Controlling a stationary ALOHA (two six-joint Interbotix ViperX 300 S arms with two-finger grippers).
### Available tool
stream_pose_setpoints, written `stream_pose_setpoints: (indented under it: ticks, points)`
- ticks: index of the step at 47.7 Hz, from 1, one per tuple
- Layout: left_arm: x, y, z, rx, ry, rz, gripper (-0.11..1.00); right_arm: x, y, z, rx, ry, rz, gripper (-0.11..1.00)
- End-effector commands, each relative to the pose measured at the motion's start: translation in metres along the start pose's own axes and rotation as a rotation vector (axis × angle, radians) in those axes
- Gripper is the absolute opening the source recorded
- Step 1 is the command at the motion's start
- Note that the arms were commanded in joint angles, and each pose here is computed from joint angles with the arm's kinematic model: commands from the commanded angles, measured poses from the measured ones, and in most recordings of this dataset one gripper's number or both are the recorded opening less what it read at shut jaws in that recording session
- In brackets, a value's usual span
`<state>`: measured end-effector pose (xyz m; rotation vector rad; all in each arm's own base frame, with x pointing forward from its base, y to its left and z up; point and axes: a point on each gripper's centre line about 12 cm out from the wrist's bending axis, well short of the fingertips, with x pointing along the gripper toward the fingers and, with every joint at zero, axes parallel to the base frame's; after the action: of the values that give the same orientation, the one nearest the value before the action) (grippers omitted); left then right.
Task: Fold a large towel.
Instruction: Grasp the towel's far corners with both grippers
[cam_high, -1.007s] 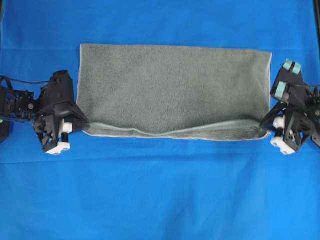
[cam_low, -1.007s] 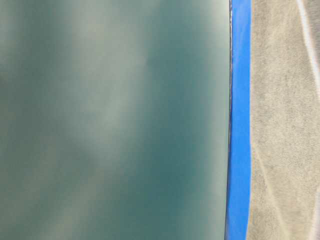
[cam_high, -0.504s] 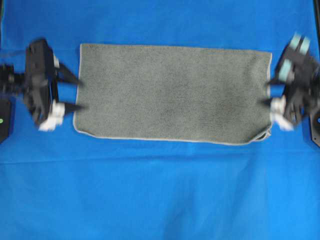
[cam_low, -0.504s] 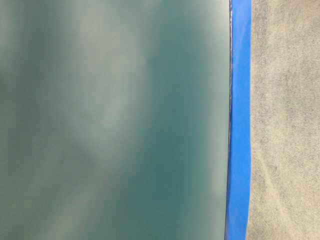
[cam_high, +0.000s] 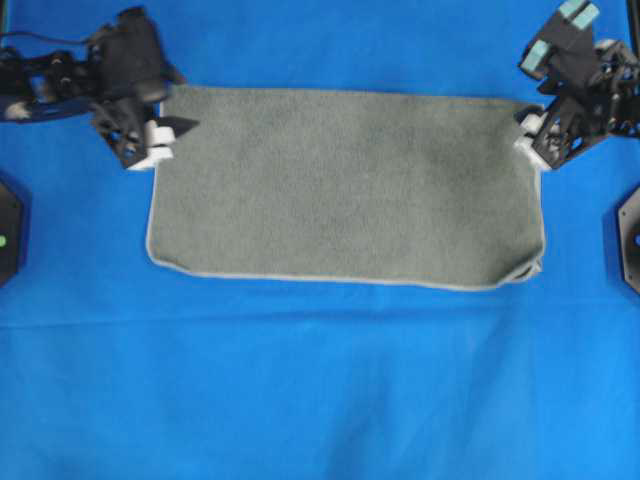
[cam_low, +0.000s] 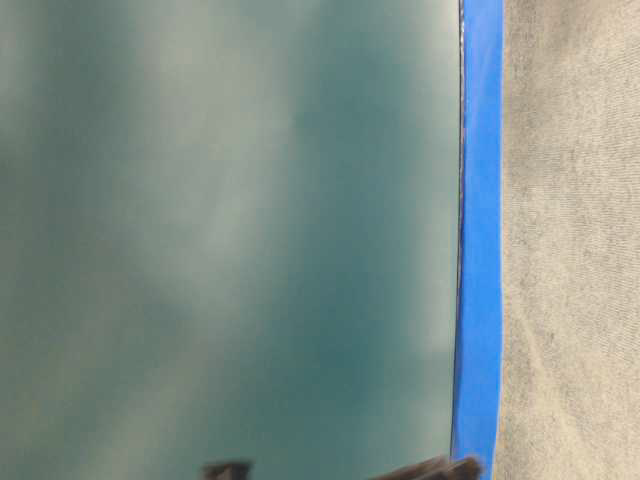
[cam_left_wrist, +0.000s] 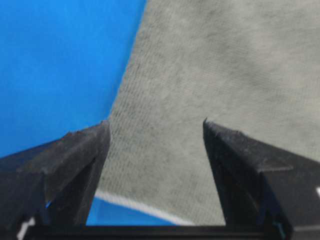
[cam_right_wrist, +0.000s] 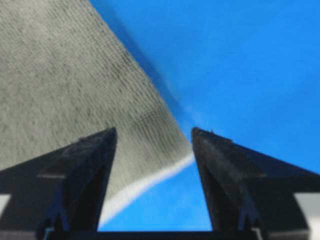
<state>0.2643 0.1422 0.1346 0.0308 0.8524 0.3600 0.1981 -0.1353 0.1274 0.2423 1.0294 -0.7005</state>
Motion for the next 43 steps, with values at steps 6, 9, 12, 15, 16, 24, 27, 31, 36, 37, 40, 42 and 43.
stream_pose_setpoints:
  ticks: [6,9,12,15,16,24,27,31,36,37,40,42,43]
  points:
    - [0.033,0.014,-0.001,0.021,0.061,0.012,0.71,0.030,0.000,0.005,-0.021,0.024,0.030,0.62]
    - [0.041,0.019,-0.004,0.025,0.079,0.018,0.71,0.037,-0.003,0.006,-0.026,0.040,0.023,0.62]
    - [0.045,0.023,-0.004,0.029,0.087,0.022,0.71,0.041,-0.005,0.007,-0.032,0.047,0.016,0.62]
    - [0.046,0.025,-0.002,0.037,0.091,0.024,0.68,0.041,-0.007,0.009,-0.037,0.045,0.012,0.62]
    - [0.046,0.026,-0.002,0.040,0.091,0.023,0.66,0.041,-0.007,0.009,-0.040,0.044,0.010,0.62]
    - [0.045,0.023,-0.008,0.064,0.161,-0.005,0.32,0.040,-0.008,0.007,-0.057,0.043,0.007,0.39]
    - [0.044,0.022,-0.012,0.075,0.197,-0.020,0.13,0.038,-0.008,0.006,-0.054,0.039,0.007,0.18]
    - [0.041,0.021,-0.013,0.060,0.225,-0.030,0.01,0.034,-0.009,0.006,-0.051,0.027,0.008,0.03]
    - [0.030,0.023,-0.005,0.057,0.232,-0.033,0.01,0.023,-0.011,0.008,-0.037,-0.004,0.000,0.03]
    - [0.027,0.023,-0.003,0.057,0.229,-0.033,0.01,0.017,-0.013,0.011,-0.029,-0.023,-0.005,0.03]
    - [0.015,0.026,0.006,0.053,0.219,-0.030,0.01,0.004,-0.015,0.016,-0.020,-0.055,-0.019,0.03]
    - [0.004,0.027,0.015,0.047,0.211,-0.029,0.01,-0.007,-0.016,0.021,-0.013,-0.086,-0.027,0.03]
    - [-0.001,0.027,0.019,0.044,0.204,-0.028,0.01,-0.013,-0.016,0.024,-0.010,-0.103,-0.029,0.03]
